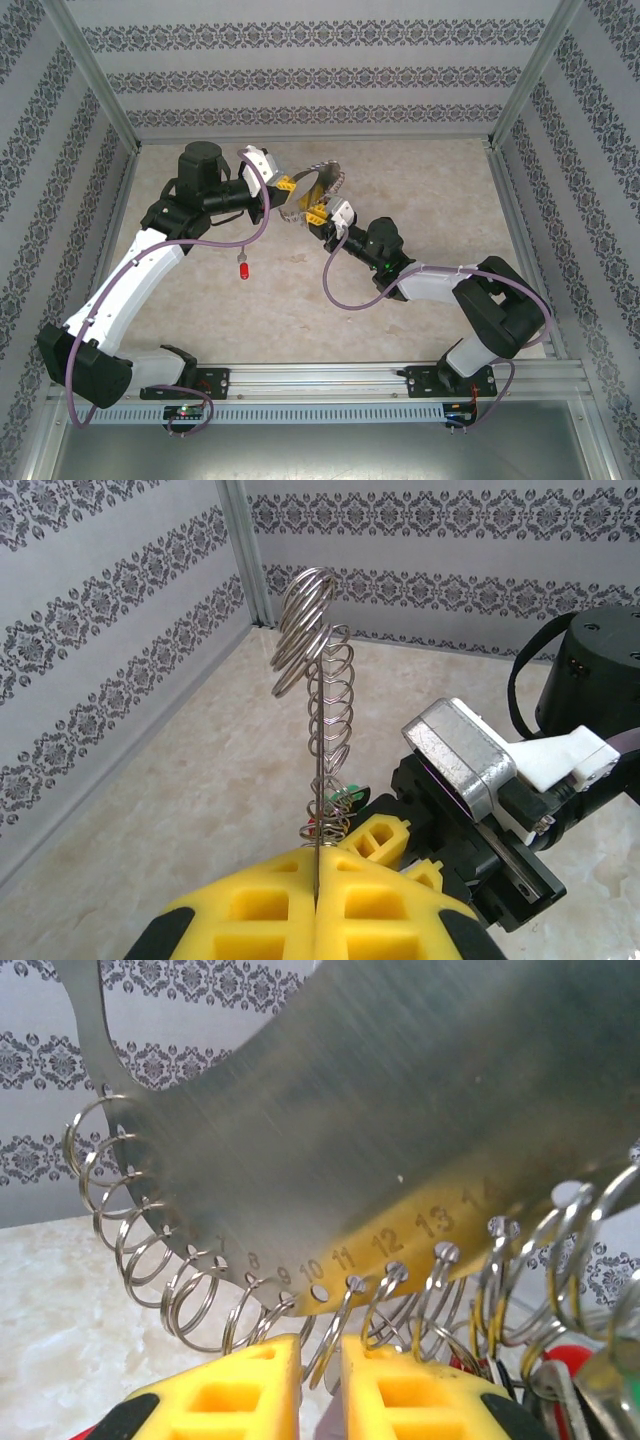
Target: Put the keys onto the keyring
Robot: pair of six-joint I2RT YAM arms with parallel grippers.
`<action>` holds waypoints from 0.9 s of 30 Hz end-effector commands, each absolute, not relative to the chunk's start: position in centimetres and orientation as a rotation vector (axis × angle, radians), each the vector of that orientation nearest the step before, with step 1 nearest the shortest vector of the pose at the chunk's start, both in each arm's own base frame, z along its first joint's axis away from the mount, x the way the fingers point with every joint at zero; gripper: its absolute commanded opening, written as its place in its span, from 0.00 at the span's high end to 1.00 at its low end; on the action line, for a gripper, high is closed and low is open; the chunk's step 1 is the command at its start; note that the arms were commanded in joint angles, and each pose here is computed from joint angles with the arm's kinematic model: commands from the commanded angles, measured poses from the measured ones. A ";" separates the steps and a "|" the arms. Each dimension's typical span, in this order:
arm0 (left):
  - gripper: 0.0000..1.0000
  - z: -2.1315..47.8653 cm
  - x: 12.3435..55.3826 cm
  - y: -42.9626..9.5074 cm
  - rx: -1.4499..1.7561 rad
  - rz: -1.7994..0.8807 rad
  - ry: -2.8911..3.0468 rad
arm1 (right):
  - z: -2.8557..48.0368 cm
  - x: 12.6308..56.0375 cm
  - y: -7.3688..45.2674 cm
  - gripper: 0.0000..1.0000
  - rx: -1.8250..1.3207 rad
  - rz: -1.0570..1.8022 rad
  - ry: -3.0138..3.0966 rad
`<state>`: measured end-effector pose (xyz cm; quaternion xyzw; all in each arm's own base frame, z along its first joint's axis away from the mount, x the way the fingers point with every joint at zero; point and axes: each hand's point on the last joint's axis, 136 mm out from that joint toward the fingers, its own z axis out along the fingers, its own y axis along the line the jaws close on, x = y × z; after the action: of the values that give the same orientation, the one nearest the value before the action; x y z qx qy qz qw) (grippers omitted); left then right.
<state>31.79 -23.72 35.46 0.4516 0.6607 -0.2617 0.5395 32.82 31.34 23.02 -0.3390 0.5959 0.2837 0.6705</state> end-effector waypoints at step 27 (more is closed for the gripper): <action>1.00 38.6 32.3 -24.0 0.950 -0.654 1.474 | 24.4 32.6 30.2 0.82 -0.686 0.587 1.289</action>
<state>32.62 -23.68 35.71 0.4166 0.6685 -0.2732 0.5522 32.86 30.57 22.61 -0.3250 0.6010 0.2702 0.6784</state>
